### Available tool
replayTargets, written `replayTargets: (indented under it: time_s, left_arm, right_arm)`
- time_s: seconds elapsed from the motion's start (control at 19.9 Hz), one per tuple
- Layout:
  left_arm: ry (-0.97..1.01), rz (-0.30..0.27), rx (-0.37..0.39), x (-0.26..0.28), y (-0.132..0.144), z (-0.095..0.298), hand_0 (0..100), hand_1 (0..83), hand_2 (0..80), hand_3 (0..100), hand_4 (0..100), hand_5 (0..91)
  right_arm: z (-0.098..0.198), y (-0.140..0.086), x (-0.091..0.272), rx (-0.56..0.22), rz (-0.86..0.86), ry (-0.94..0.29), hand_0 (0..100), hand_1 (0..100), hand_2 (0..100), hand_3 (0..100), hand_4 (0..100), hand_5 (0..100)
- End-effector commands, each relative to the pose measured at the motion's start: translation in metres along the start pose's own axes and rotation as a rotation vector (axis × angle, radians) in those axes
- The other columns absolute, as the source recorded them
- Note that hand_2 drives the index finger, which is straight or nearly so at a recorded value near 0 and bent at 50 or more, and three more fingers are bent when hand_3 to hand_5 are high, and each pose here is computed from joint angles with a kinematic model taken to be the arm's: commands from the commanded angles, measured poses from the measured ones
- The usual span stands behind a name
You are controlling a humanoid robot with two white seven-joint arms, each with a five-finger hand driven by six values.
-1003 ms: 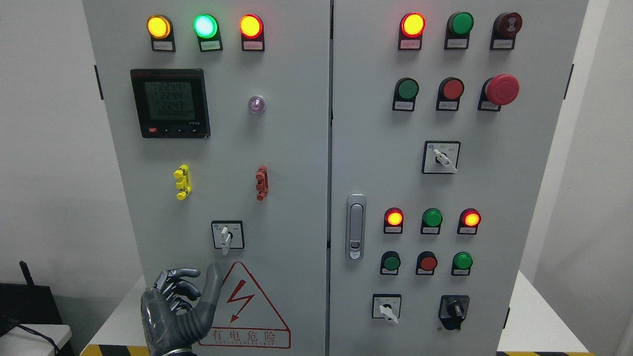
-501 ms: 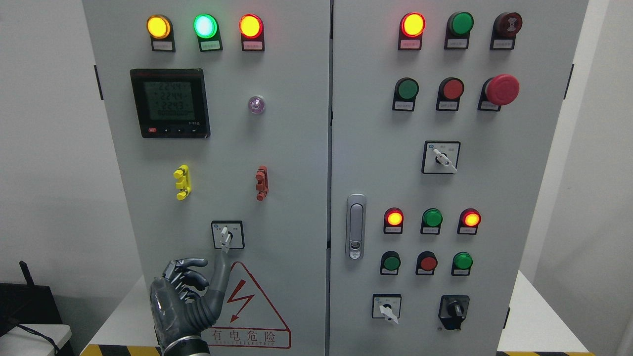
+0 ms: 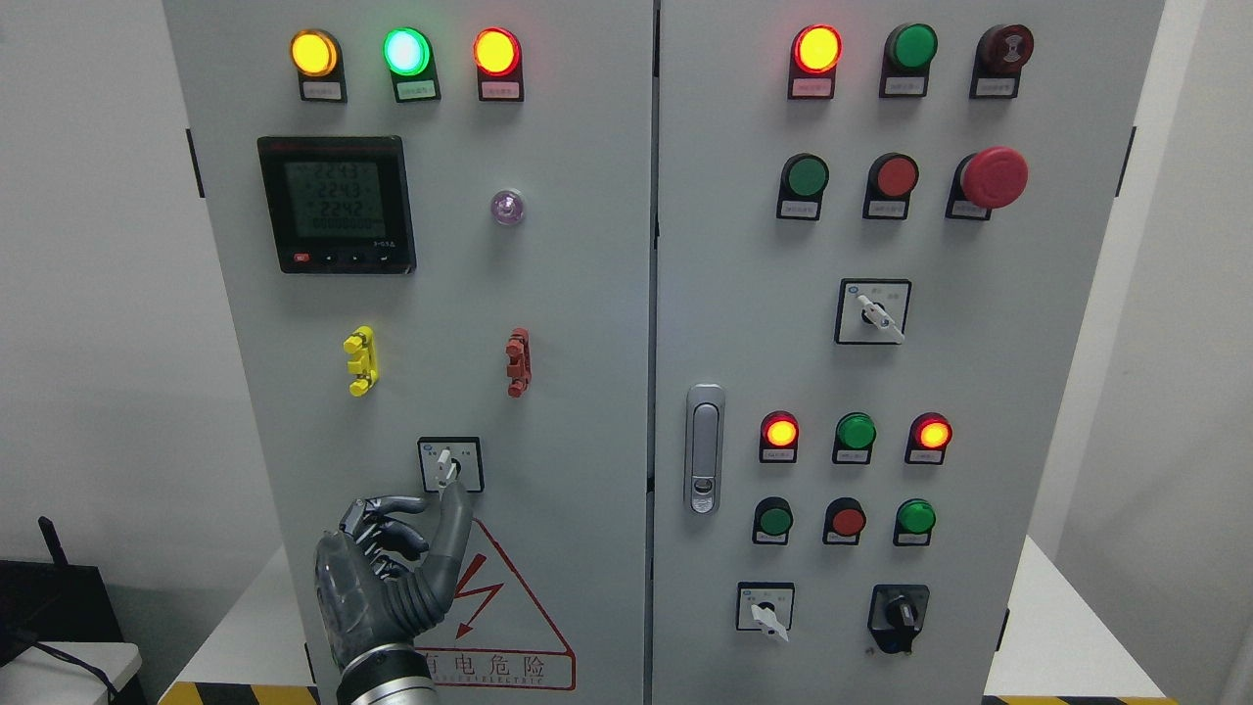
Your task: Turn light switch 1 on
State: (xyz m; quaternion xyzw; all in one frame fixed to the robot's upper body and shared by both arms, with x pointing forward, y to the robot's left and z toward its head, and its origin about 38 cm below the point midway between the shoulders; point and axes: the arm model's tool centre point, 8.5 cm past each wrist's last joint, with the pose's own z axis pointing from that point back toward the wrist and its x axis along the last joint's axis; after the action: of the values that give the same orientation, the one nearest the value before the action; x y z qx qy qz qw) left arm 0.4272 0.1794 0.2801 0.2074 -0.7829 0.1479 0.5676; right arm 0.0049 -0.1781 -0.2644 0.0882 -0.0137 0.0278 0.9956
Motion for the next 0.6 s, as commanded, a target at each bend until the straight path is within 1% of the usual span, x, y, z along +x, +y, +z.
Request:
replayTargets:
  time_s: [0.0, 0.35, 0.55]
  left_arm:
    - [0.01, -0.01, -0.01, 0.0039, -0.0078, -0.0024, 9, 60.7, 55.7, 88, 85, 89.5]
    - [0.012, -0.013, -0.008, 0.0059, -0.008, -0.0035, 9, 59.7, 55.8, 88, 85, 89.5]
    - [0.028, -0.029, -0.007, 0.0073, -0.0088, -0.0057, 10, 59.1, 56.2, 88, 85, 89.5]
  right_arm:
    - [0.0, 0.0002, -0.0001, 0.002, -0.018, -0.002, 12, 39, 0, 0, 0, 0]
    - [0.0, 0.0, 0.0005, 0.0, -0.018, -0.003, 12, 39, 0, 0, 0, 0]
    - [0.0, 0.0002, 0.0004, 0.002, -0.017, -0.003, 12, 39, 0, 0, 0, 0]
